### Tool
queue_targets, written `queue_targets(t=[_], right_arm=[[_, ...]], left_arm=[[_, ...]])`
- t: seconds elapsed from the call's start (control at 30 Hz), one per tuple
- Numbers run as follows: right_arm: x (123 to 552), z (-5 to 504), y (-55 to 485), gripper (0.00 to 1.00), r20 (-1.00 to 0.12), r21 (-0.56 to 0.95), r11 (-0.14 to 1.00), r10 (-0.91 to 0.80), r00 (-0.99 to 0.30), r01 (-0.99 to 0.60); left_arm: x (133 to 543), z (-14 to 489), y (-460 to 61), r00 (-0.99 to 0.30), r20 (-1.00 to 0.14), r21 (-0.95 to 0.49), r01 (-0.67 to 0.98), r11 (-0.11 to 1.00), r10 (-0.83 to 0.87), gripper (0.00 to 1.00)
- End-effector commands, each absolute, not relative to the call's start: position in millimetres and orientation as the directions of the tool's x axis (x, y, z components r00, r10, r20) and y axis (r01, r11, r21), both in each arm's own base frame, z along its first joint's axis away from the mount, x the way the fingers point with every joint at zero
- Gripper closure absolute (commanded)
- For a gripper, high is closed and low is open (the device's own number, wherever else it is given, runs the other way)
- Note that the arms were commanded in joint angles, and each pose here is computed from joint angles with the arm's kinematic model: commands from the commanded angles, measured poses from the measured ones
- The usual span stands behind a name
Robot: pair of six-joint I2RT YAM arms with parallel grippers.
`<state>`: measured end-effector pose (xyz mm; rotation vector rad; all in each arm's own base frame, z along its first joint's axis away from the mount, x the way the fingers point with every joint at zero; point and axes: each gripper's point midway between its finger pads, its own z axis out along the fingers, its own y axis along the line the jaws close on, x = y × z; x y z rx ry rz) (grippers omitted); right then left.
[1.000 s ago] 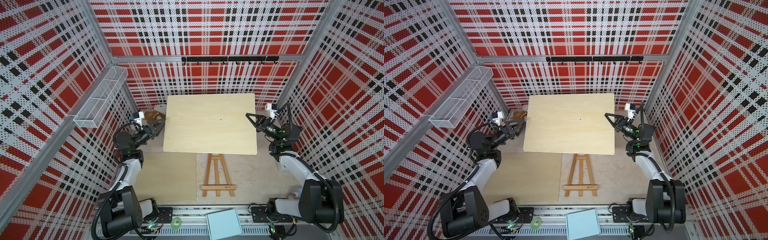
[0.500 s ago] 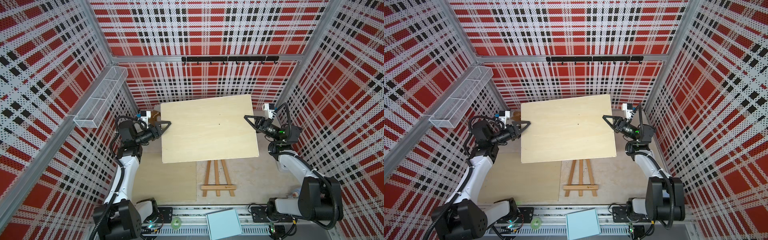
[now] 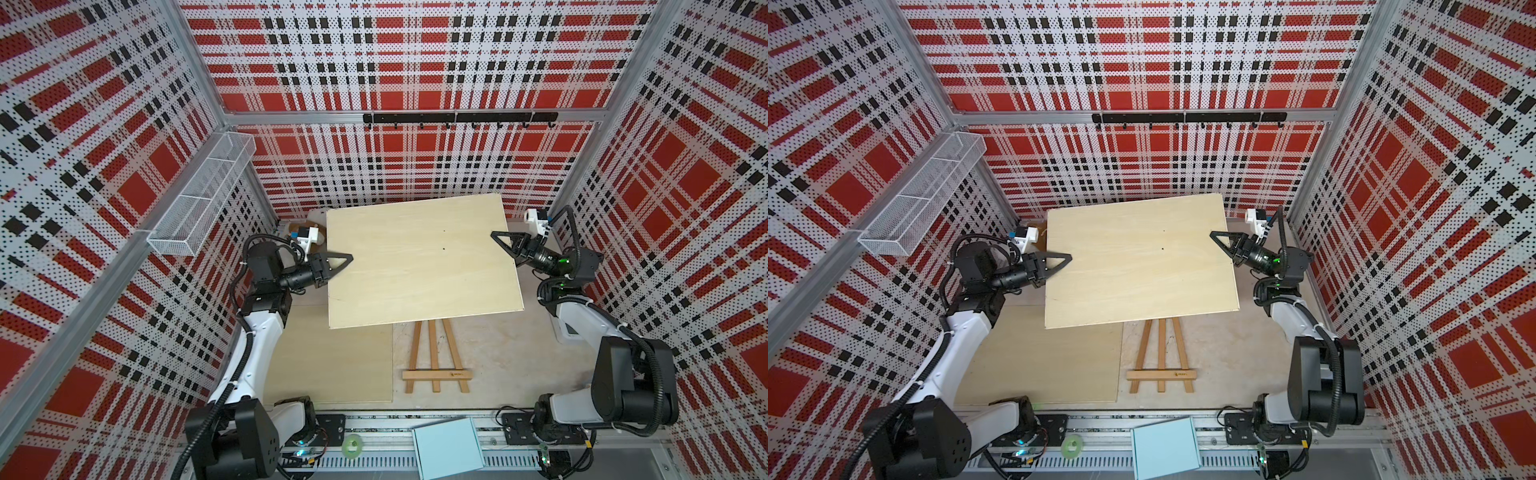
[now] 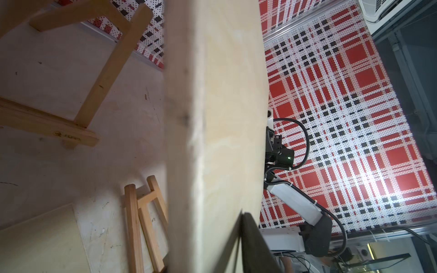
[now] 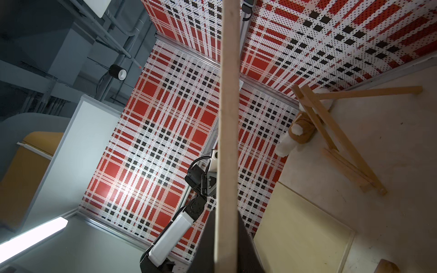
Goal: Disassemble the easel
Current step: Place the drawing board at the corner of the board.
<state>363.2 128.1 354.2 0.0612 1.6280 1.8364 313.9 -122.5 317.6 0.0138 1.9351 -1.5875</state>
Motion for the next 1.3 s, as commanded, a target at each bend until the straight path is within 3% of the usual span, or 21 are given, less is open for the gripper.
queue_targets(t=[0.0,0.17,0.3,0.5,0.6,0.73,0.87,1.07,1.27], right_arm=[[370.9,409.9,109.2,1.00,-0.455,0.801,-0.034,0.614,-0.645,-0.597],[379.0,403.8,113.3,1.00,-0.490,0.795,-0.036,0.549,-0.677,-0.605],[385.0,401.8,113.4,1.00,-0.499,0.793,-0.023,0.547,-0.672,-0.608],[394.3,395.0,110.7,0.73,-0.501,0.806,0.028,0.565,-0.655,-0.592],[399.0,391.4,108.2,0.61,-0.502,0.812,0.060,0.582,-0.640,-0.581],[402.8,391.8,106.1,0.53,-0.519,0.813,0.117,0.592,-0.617,-0.571],[407.8,388.7,95.5,0.48,-0.558,0.811,0.252,0.607,-0.566,-0.529],[402.8,378.1,60.7,0.39,-0.677,0.733,0.593,0.595,-0.432,-0.331],[378.2,395.9,29.0,0.33,-0.693,0.720,0.652,0.662,-0.284,-0.237]], left_arm=[[300.0,337.1,-136.9,-0.799,-0.505,-0.862,0.450,0.234,-0.326,0.76],[296.0,342.2,-145.9,-0.818,-0.491,-0.870,0.447,0.208,-0.301,0.94],[296.3,344.8,-147.7,-0.814,-0.491,-0.871,0.446,0.206,-0.311,1.00],[309.4,349.0,-146.5,-0.805,-0.424,-0.904,0.402,0.143,-0.414,1.00],[311.4,363.1,-151.6,-0.799,-0.384,-0.908,0.418,0.032,-0.463,1.00],[310.7,381.6,-151.0,-0.815,-0.327,-0.890,0.436,-0.134,-0.479,1.00],[316.0,378.9,-153.0,-0.814,-0.321,-0.890,0.434,-0.141,-0.484,1.00],[319.7,387.9,-152.6,-0.805,-0.323,-0.882,0.446,-0.149,-0.497,1.00],[326.3,396.9,-152.2,-0.786,-0.328,-0.876,0.461,-0.143,-0.523,1.00]])
